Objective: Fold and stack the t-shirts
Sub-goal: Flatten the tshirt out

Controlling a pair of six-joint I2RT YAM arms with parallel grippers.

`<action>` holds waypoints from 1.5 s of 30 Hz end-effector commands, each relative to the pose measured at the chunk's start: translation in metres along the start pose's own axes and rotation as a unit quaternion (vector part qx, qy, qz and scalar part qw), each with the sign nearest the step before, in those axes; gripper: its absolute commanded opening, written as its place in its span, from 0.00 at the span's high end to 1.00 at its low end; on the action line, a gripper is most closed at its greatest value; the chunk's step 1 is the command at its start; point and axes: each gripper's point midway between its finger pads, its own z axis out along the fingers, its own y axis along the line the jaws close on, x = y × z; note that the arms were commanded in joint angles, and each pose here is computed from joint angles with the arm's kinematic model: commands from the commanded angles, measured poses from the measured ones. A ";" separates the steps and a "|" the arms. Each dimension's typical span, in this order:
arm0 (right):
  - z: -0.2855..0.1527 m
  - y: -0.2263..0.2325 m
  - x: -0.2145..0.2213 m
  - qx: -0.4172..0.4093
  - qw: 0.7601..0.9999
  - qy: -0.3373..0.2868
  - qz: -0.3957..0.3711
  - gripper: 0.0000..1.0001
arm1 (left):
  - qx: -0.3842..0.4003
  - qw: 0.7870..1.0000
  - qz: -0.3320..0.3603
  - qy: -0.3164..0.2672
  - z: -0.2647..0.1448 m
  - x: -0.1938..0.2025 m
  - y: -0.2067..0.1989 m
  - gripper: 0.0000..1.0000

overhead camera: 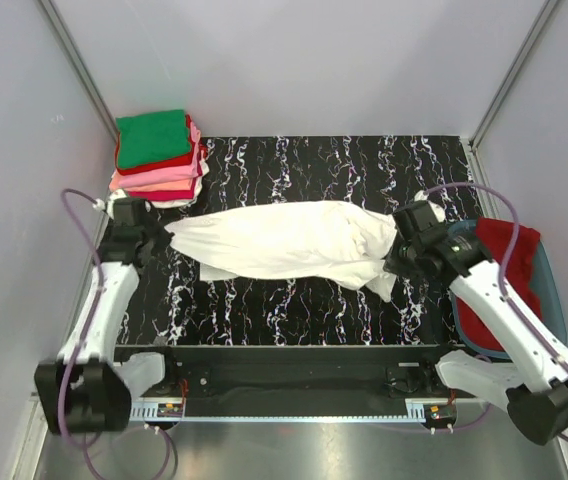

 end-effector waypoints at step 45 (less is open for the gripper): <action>0.055 0.112 -0.323 -0.016 0.980 -0.181 -0.076 0.00 | 0.090 0.992 0.070 0.055 -0.022 -0.101 -0.136 0.13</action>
